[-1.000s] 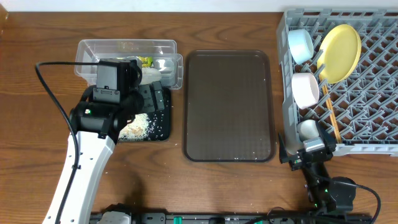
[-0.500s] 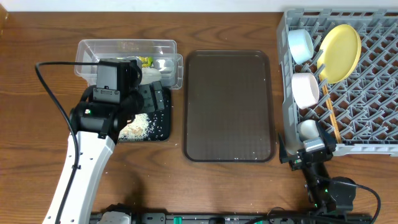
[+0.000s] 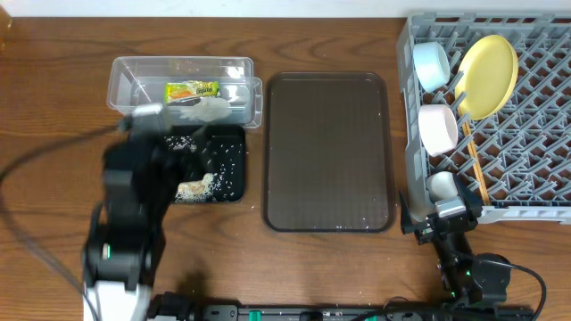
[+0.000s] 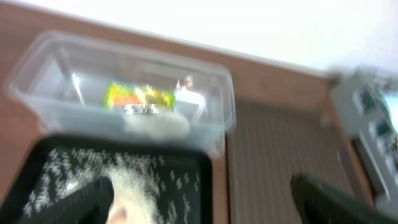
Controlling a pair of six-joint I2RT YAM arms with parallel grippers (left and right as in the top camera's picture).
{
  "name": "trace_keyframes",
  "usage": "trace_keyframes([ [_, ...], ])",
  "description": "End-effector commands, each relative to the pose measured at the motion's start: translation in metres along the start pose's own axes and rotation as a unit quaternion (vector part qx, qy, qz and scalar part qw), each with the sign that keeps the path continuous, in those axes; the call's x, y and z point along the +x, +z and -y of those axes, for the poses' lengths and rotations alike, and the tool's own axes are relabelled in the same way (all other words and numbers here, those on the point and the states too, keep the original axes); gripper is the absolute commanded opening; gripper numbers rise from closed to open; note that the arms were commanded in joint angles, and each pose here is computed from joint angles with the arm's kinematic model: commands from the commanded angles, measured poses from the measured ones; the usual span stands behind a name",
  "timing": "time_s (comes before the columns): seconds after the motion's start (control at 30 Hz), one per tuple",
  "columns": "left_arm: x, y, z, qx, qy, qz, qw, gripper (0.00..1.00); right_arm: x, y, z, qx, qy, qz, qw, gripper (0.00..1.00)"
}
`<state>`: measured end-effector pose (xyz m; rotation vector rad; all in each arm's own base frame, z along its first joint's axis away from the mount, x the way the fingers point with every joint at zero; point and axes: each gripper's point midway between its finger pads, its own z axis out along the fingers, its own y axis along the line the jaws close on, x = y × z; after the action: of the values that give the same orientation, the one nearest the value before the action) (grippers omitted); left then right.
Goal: Sort waste into correct bins and load items into the dishwasher rack
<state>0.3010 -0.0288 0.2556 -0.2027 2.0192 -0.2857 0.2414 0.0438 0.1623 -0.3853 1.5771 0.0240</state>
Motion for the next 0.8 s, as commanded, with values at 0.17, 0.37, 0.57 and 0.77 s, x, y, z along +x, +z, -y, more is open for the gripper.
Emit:
trace_keyframes([
  [0.17, 0.031, -0.023, -0.024, 0.010, 0.019, 0.127, 0.992, 0.93, 0.001, 0.000, -0.002, -0.003, 0.007, -0.001, 1.000, 0.99],
  [0.37, 0.051, -0.027, -0.031, 0.020, 0.030, 0.186, 0.982, 0.93, 0.001, 0.000, -0.002, -0.003, 0.007, -0.001, 1.000, 0.99],
  [0.57, 0.065, -0.028, -0.037, 0.021, 0.044, 0.227, 0.973, 0.93, 0.001, 0.000, -0.002, -0.003, 0.007, -0.001, 1.000, 0.99],
  [0.77, 0.079, -0.022, -0.045, 0.016, 0.043, 0.236, 0.971, 0.93, 0.001, 0.000, -0.002, -0.003, 0.007, -0.002, 1.000, 0.99],
])
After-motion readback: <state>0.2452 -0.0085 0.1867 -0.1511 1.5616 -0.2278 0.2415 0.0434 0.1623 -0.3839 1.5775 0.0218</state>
